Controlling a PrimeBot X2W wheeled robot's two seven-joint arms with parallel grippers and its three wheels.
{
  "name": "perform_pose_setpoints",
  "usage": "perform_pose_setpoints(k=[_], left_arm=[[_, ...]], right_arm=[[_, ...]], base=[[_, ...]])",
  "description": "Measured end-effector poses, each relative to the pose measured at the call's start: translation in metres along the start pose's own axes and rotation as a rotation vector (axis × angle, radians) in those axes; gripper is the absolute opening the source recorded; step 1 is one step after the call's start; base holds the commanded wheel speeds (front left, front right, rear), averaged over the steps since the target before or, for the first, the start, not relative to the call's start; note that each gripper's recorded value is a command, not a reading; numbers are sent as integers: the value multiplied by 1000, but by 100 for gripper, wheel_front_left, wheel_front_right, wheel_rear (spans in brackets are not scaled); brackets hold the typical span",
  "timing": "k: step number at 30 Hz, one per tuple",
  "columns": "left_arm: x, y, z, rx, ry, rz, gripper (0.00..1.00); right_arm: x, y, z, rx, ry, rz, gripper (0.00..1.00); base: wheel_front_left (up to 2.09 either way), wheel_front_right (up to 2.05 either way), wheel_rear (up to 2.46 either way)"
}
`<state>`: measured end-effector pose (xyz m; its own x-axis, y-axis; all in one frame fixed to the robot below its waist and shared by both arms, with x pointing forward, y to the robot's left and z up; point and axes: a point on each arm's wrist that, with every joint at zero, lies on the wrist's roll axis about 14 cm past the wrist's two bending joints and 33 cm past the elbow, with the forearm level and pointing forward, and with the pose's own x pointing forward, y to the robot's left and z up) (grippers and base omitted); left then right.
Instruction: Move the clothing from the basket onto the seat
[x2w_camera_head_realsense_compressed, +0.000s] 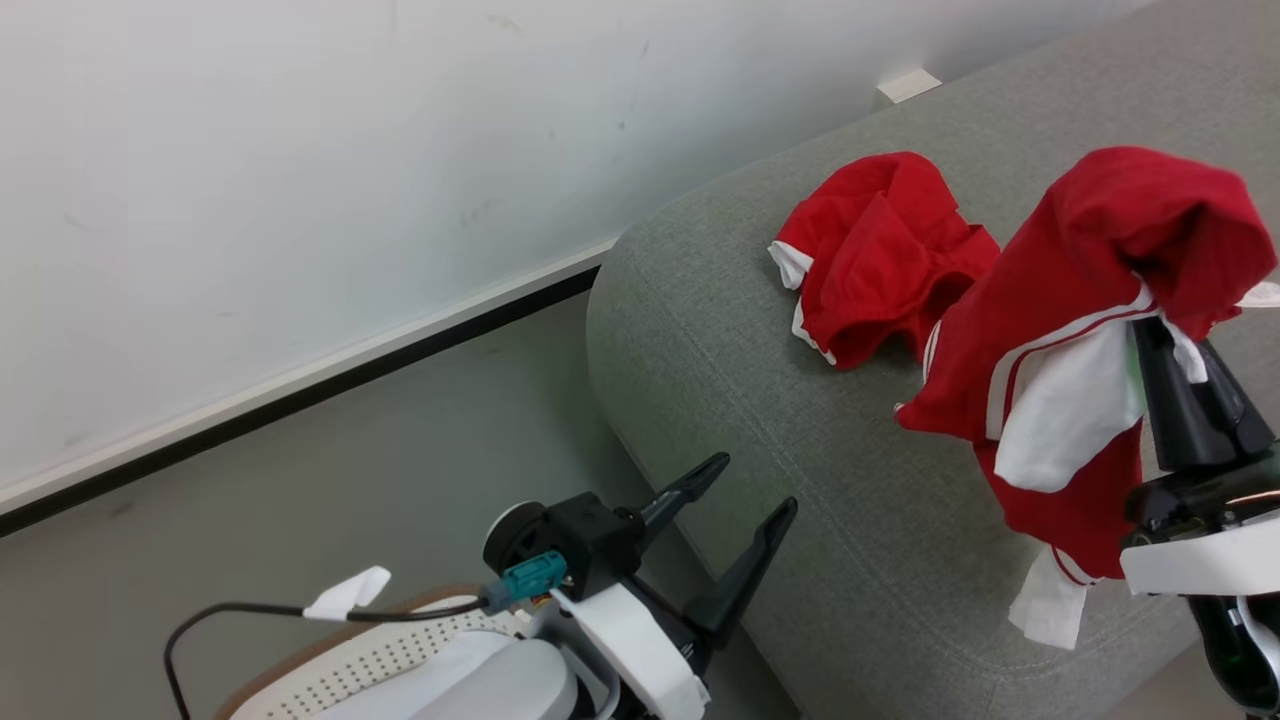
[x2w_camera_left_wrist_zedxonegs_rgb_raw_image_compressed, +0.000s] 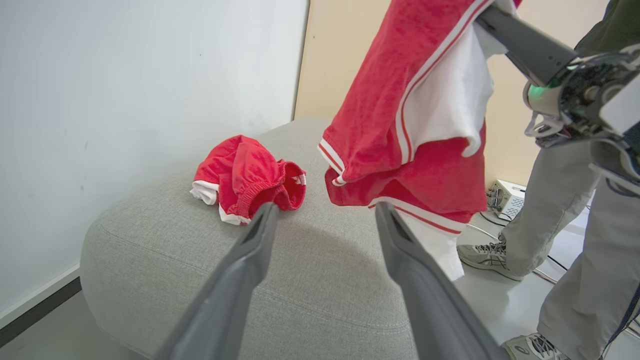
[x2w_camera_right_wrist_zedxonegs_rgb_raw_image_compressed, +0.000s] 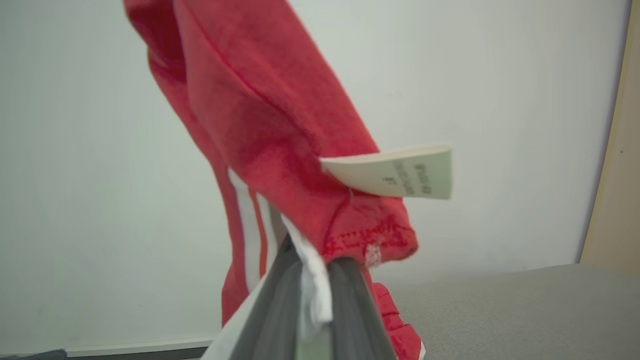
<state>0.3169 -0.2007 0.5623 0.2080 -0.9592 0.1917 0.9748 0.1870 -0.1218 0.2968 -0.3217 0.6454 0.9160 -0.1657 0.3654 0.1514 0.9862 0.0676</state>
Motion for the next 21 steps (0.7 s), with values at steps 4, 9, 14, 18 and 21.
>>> perform_pose_setpoints(k=[4, 9, 14, 18, 21], left_arm=[[-3, 7, -6, -14, 8, 11, 100], [-10, 31, -13, -28, 10, 53, 100], [-26, 68, -25, -42, 27, 126, 100], [-44, 93, -42, -62, 59, 182, 100], [-55, 103, -50, -68, 73, 206, 100]], right_arm=[[11, -4, 2, -13, 0, -3, 0], [49, -16, 11, -84, 8, 9, 0], [99, -31, 18, -193, 17, 16, 0], [141, -45, 11, -233, 42, -2, 0], [169, -65, 15, -236, 13, -60, 0]], base=[[0, 0, 0], [0, 0, 0], [0, 0, 0], [0, 0, 0], [0, 0, 0]])
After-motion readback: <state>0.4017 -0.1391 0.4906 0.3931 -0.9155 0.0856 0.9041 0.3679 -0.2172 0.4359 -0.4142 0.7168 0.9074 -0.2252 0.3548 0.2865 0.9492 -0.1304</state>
